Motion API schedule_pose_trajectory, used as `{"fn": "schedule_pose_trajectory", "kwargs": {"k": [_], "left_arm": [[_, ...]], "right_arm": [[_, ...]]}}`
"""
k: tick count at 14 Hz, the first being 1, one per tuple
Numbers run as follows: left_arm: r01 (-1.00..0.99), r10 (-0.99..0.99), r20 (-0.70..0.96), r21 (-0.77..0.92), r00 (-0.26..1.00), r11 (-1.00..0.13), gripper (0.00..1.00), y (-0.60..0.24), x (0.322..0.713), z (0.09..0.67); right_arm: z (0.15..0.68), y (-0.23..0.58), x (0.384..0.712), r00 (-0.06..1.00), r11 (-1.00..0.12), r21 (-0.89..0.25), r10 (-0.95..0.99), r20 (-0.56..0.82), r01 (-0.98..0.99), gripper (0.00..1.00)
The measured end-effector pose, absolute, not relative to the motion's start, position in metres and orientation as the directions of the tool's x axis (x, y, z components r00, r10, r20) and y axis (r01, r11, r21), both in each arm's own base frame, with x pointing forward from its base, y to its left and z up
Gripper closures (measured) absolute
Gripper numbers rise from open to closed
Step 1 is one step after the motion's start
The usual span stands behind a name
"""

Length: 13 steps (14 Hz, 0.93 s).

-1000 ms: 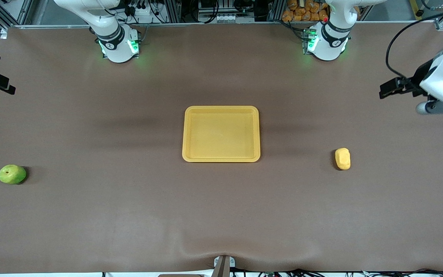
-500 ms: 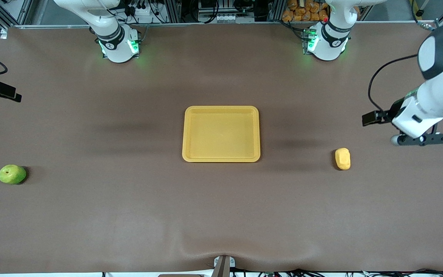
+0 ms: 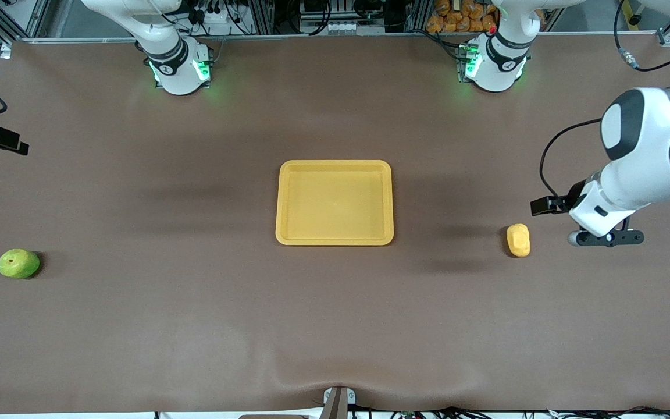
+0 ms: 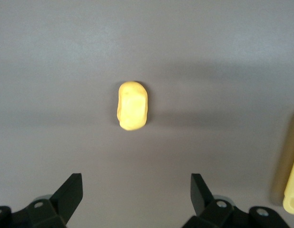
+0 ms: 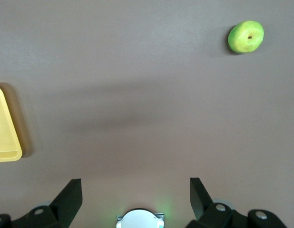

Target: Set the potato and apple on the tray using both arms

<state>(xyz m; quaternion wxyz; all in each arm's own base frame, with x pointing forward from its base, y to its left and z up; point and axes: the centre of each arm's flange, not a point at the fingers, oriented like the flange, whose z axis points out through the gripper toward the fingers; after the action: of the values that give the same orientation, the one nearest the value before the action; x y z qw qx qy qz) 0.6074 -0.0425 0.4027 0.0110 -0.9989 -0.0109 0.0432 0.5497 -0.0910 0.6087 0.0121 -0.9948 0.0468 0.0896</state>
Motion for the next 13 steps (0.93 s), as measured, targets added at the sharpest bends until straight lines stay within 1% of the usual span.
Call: {"fn": "schedule_pose_trajectory", "kwargs": {"k": [7, 13], "left_arm": [[0.034, 0.035, -0.068, -0.009, 0.997, -0.999, 0.0, -0.033, 0.627, 0.342], [0.034, 0.034, -0.077, -0.005, 0.996, -0.999, 0.0, -0.033, 0.631, 0.318]], "right_arm": [[0.583, -0.123, 0.555, 0.964, -0.989, -0.01, -0.14, -0.225, -0.146, 0.0], [0.544, -0.146, 0.571, 0.95, -0.985, -0.004, -0.165, -0.264, -0.172, 0.0]]}}
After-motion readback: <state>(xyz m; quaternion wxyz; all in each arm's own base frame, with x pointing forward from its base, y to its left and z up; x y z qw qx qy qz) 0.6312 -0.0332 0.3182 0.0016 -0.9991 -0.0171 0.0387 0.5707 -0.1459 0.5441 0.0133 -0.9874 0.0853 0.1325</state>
